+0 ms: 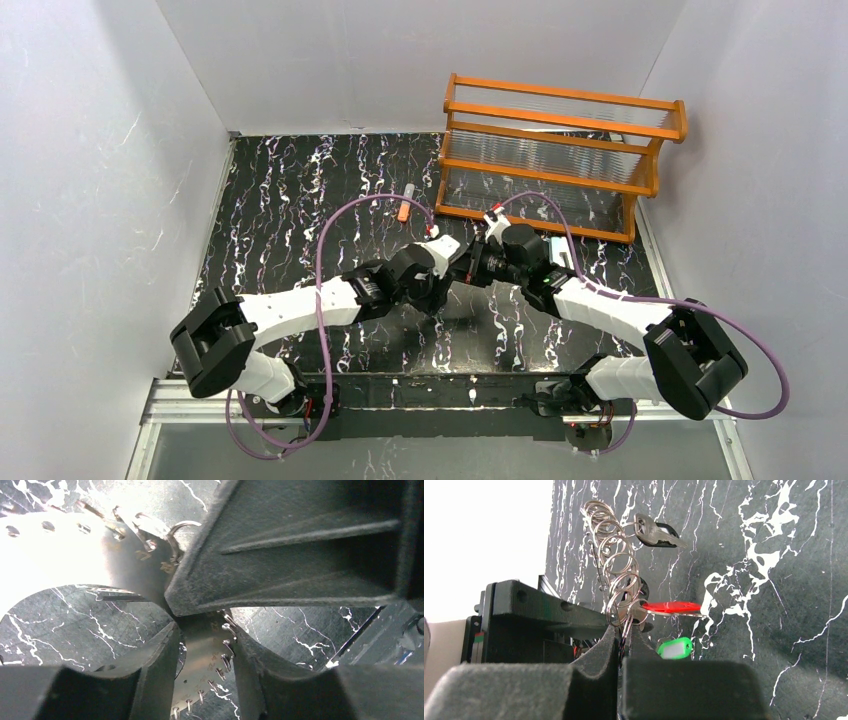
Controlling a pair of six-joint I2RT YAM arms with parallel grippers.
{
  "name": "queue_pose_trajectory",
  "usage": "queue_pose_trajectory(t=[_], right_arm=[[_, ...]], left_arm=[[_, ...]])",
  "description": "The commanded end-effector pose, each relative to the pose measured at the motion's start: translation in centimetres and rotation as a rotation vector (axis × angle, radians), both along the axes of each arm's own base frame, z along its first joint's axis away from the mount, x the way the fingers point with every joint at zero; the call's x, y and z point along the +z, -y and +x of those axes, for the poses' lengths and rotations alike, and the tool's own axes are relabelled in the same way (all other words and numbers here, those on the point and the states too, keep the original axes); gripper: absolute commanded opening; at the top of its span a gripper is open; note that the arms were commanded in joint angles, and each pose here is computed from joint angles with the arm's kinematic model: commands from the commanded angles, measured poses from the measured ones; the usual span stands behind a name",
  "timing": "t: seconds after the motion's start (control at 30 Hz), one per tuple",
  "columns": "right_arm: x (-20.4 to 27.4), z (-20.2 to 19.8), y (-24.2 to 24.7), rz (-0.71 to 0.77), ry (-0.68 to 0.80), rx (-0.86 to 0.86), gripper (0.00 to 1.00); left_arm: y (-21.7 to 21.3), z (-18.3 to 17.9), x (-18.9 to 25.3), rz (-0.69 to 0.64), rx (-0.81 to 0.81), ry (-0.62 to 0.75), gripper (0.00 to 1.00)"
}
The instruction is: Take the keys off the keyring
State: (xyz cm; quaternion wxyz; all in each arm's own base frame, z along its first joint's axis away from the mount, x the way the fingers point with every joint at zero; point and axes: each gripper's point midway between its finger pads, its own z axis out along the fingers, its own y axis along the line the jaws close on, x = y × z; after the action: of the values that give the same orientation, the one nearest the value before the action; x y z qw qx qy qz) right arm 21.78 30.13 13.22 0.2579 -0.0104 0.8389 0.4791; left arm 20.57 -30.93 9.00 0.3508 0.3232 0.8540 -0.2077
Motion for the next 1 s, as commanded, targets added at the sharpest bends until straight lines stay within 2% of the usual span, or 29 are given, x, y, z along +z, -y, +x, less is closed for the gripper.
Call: queue_pose_trajectory(t=[0.0, 0.1, 0.3, 0.5, 0.67, 0.8, 0.97], right_arm=[[2.1, 0.1, -0.7, 0.074, 0.058, 0.018, 0.02], [2.4, 0.1, -0.5, 0.07, 0.081, 0.016, 0.1], [3.5, 0.3, 0.1, 0.057, 0.156, 0.006, 0.38], [5.0, 0.5, 1.2, 0.026, 0.297, 0.0, 0.72], [6.0, 1.0, 3.5, -0.027, 0.473, -0.056, 0.97], [6.1, -0.1, 4.9, -0.017, 0.652, -0.046, 0.99], [6.5, -1.8, 5.7, 0.013, 0.774, -0.009, 0.99]], left_arm=[[0.7, 0.9, 1.8, -0.036, 0.034, 0.034, 0.32], [0.6, 1.1, 2.8, -0.049, 0.04, 0.053, 0.21], [-0.1, 1.4, 4.6, -0.042, 0.053, 0.089, 0.07], [-0.7, 1.6, 5.5, -0.045, 0.086, 0.097, 0.01], [-1.0, 2.0, 7.0, -0.119, 0.149, 0.075, 0.0], [-0.7, 2.1, 8.5, -0.201, 0.184, 0.045, 0.0], [-0.4, 2.1, 10.2, -0.277, 0.197, 0.035, 0.0]])
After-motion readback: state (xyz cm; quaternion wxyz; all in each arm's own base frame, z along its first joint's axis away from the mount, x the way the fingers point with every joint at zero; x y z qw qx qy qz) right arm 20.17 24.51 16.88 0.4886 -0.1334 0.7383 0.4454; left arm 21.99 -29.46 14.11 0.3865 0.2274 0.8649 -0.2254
